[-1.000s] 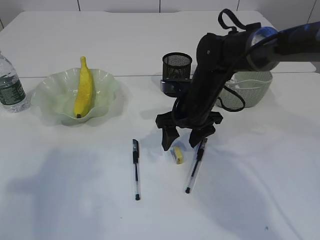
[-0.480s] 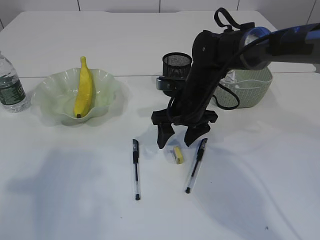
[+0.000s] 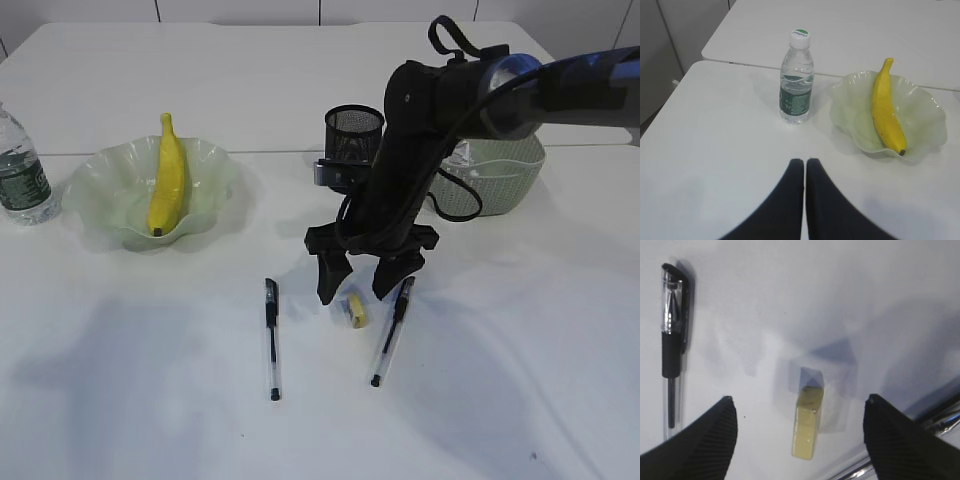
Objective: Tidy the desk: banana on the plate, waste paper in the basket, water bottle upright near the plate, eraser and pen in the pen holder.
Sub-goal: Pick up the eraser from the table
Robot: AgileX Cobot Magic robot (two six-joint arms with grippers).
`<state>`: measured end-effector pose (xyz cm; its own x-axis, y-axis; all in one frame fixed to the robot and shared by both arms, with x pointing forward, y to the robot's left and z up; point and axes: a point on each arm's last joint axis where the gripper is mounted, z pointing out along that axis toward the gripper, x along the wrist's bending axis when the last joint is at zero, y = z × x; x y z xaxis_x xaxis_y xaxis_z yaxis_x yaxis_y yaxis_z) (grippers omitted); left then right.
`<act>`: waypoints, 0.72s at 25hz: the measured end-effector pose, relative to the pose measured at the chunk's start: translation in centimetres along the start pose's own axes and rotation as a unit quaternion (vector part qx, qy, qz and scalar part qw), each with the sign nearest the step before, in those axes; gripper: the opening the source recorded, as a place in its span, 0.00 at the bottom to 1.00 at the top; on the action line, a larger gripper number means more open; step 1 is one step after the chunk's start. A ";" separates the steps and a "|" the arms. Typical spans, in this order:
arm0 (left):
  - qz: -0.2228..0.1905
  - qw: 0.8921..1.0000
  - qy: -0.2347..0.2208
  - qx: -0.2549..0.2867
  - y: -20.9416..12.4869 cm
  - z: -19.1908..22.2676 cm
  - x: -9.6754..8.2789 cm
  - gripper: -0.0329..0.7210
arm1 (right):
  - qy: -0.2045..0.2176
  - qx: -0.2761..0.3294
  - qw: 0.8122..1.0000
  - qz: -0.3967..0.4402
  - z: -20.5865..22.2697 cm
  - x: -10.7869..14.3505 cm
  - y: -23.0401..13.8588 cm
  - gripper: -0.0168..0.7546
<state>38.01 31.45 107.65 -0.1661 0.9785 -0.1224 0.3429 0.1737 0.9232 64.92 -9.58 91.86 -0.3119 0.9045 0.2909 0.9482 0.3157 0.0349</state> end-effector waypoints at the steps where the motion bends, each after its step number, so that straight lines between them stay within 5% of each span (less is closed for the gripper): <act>1: 0.000 1.000 0.000 0.000 0.0 0.0 0.0 0.01 | 0.000 0.000 1.000 0.000 0.0 0.0 0.0 0.78; 18: 0.000 1.000 0.000 -0.001 0.0 0.0 0.0 0.01 | -0.024 0.029 0.999 -0.023 0.3 0.7 -0.6 0.78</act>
<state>38.02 31.45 107.66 -0.1655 0.9786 -0.1227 0.3412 0.1735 0.9238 64.09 -9.06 91.75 -0.3583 0.9014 0.2431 0.9283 0.3716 -0.0095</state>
